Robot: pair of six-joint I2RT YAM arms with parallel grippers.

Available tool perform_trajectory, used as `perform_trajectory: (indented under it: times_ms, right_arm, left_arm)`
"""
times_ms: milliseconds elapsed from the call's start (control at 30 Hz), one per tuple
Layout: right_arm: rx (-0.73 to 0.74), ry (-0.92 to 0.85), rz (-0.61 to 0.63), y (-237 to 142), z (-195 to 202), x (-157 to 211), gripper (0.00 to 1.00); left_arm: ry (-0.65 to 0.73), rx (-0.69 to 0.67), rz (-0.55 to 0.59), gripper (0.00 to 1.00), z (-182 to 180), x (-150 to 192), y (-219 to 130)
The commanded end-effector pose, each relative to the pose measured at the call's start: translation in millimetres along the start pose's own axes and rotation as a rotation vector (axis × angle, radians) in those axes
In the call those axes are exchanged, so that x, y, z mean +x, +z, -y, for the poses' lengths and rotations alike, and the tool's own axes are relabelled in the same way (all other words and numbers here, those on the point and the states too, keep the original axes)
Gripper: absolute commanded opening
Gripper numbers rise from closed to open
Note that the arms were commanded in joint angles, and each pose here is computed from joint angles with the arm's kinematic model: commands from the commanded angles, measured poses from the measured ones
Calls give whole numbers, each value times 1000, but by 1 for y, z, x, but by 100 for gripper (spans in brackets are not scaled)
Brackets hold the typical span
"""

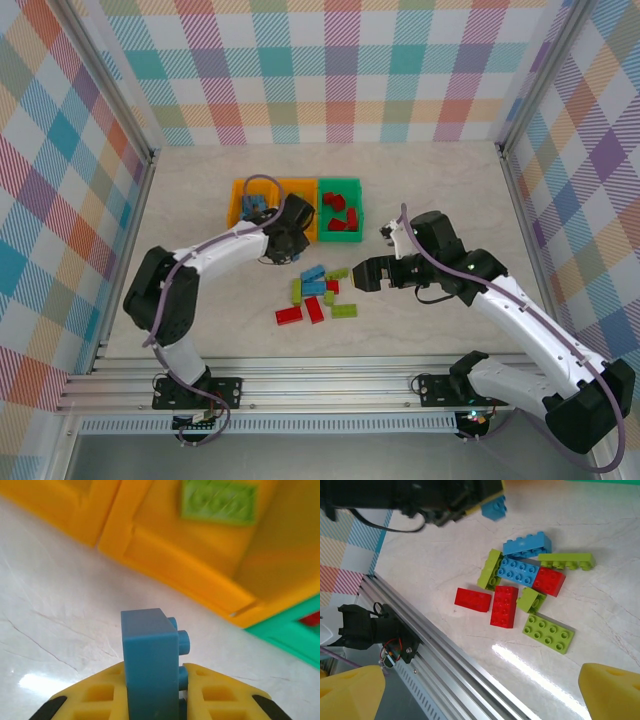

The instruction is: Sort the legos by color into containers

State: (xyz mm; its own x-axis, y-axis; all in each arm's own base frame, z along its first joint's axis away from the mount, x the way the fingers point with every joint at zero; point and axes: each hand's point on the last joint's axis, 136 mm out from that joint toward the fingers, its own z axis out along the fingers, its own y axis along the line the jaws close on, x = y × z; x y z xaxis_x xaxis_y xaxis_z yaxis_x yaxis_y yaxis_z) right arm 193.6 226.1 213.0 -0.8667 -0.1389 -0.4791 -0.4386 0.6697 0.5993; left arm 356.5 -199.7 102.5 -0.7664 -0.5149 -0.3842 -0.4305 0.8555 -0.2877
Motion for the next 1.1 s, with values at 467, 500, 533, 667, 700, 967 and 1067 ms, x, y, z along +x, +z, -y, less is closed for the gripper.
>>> perform_trajectory:
  times_ms: [467,500,533,667,700,967,1067]
  right_arm:
    - [38,-13,58,-17,-2,-6,100]
    - [44,-13,61,-18,-1,-6,100]
    - [51,-15,67,-20,0,-5,100]
    - [57,-9,72,-22,0,-5,100]
    - [57,-7,72,-21,0,-5,100]
    - [80,12,83,-16,7,-9,100]
    - [73,24,69,-8,9,-9,100]
  left_arm:
    - [79,-6,161,22,-21,-164,11]
    - [84,10,160,22,-17,-166,14]
    - [87,15,162,23,-15,-167,18]
    - [87,-29,162,35,-21,-174,20]
    - [83,-40,162,37,-24,-175,19]
    - [107,-11,175,49,-41,-158,-32]
    - [132,142,176,51,-32,-138,-82]
